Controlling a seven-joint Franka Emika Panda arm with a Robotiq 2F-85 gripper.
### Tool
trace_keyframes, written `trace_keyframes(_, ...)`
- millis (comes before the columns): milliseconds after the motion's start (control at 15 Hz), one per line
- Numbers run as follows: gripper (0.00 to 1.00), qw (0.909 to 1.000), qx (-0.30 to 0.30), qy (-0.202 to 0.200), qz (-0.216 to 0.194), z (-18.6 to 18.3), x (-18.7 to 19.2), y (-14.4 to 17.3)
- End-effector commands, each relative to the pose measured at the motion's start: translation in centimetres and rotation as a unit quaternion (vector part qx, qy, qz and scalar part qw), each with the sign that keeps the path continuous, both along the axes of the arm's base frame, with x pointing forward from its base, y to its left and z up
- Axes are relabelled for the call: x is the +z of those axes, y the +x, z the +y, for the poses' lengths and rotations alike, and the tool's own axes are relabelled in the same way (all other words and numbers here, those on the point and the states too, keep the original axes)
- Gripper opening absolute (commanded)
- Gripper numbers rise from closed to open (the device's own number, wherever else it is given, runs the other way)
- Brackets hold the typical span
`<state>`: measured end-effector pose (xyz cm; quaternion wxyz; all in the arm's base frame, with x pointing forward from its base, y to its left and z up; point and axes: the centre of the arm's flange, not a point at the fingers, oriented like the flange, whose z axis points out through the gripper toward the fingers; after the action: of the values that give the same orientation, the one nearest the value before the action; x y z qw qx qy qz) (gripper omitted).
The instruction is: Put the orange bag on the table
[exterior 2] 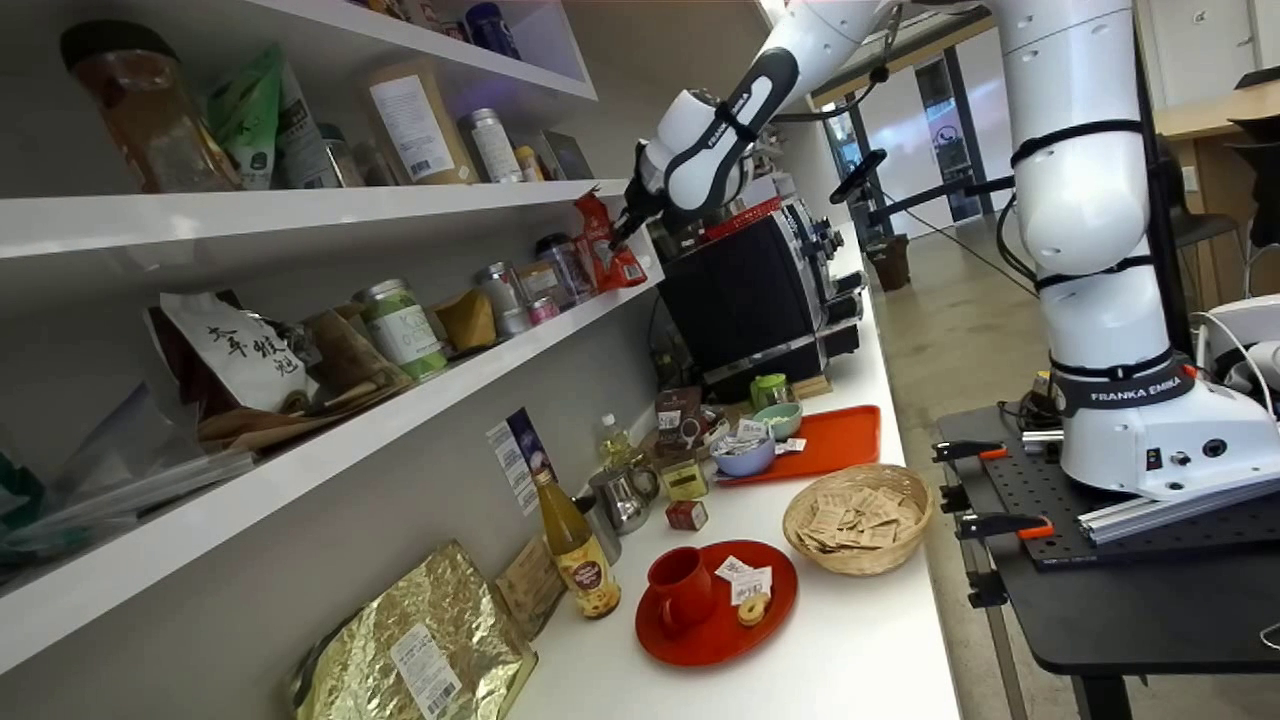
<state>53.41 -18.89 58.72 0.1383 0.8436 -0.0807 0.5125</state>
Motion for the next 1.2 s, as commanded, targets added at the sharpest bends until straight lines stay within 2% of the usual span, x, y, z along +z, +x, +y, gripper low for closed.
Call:
trace_keyframes(0, 0.01, 0.9992, -0.020, 0.004, 0.033, 4.8, -2.2, -5.8)
trace_keyframes(200, 0.01, 0.9975, -0.002, 0.008, 0.070, 7.3, -4.2, -9.1)
trace_keyframes(333, 0.01, 0.9938, 0.030, 0.019, 0.106, 9.6, -6.0, -10.1)
trace_keyframes(467, 0.01, 0.9900, 0.066, 0.026, 0.122, 12.8, -7.8, -10.3)
trace_keyframes(733, 0.01, 0.9766, 0.149, 0.065, 0.141, 19.3, -11.7, -7.0)
trace_keyframes(1000, 0.01, 0.9551, 0.224, 0.094, 0.169, 26.2, -15.4, -4.3)
trace_keyframes(1133, 0.01, 0.9440, 0.258, 0.095, 0.183, 30.0, -17.7, -3.1)
